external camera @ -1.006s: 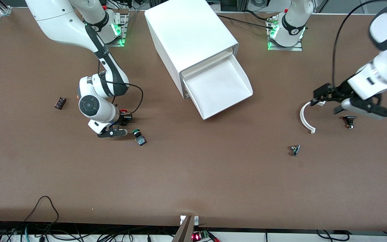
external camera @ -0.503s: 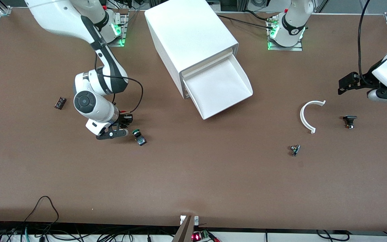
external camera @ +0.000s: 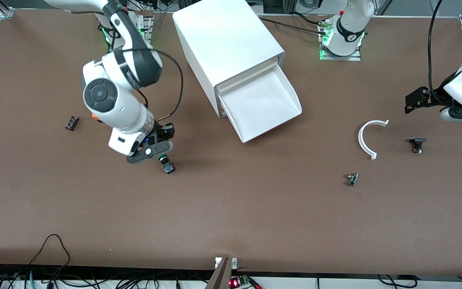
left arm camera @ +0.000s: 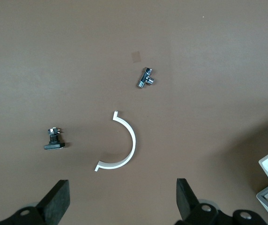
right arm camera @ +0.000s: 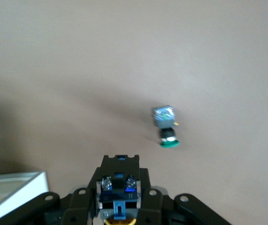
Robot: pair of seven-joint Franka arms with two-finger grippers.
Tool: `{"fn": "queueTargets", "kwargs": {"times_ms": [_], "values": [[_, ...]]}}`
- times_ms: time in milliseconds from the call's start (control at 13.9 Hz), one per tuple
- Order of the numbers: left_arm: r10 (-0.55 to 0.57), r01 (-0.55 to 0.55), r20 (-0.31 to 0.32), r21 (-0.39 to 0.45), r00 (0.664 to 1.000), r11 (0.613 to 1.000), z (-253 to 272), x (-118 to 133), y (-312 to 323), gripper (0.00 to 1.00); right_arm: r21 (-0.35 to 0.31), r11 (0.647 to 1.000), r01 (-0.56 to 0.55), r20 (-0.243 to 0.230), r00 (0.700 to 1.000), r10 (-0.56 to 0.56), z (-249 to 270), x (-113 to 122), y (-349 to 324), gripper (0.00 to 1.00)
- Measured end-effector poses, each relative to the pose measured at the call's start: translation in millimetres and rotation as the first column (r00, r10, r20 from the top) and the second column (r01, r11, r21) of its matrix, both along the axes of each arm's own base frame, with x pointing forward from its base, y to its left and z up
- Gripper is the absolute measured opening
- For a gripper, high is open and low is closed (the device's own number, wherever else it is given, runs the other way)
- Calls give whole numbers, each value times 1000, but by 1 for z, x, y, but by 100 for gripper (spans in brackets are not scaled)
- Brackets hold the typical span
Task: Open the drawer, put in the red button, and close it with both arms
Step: 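Carry the red button into the open drawer and open the right gripper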
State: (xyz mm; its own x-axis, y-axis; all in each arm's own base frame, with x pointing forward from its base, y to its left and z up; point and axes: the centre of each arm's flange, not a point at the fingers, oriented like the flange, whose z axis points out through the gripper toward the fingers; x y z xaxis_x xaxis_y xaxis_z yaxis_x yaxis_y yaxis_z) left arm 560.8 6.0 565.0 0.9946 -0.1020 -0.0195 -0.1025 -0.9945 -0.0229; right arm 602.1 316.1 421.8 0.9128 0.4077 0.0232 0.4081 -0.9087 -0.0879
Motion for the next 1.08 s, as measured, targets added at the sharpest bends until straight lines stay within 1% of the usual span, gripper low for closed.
{"fn": "queueTargets", "kwargs": {"times_ms": [144,216,287,359,431,575,719,862,1078], "values": [[-1,1,-1,0,1000,1000,0,0,-1,100,25,993,-117,39,993,116,21,-15,41,33],[-1,1,-1,0,1000,1000,-1,0,-1,100,34,983,-180,55,983,178,28,-24,59,33],[-1,1,-2,-1,1000,1000,-1,1,-1,100,40,968,-247,71,967,243,33,-32,77,33],[-1,1,-3,-1,1000,1000,-2,1,-1,100,43,947,-319,86,945,315,35,-40,95,33],[-1,1,-3,-1,1000,1000,-2,1,-1,100,44,916,-398,104,914,392,36,-50,115,33],[-1,1,-3,-1,1000,1000,-2,1,-1,100,46,844,-535,147,839,524,38,-70,154,33],[-1,1,-3,-1,1000,1000,-2,2,-1,100,42,765,-643,185,757,627,36,-86,187,33],[-1,1,-2,-1,1000,1000,-2,2,-1,100,29,670,-742,209,660,722,31,-101,213,33],[7,-7,-5,-3,1000,1000,-6,4,-1,100,6,509,-861,223,497,839,18,-126,248,33]]}}
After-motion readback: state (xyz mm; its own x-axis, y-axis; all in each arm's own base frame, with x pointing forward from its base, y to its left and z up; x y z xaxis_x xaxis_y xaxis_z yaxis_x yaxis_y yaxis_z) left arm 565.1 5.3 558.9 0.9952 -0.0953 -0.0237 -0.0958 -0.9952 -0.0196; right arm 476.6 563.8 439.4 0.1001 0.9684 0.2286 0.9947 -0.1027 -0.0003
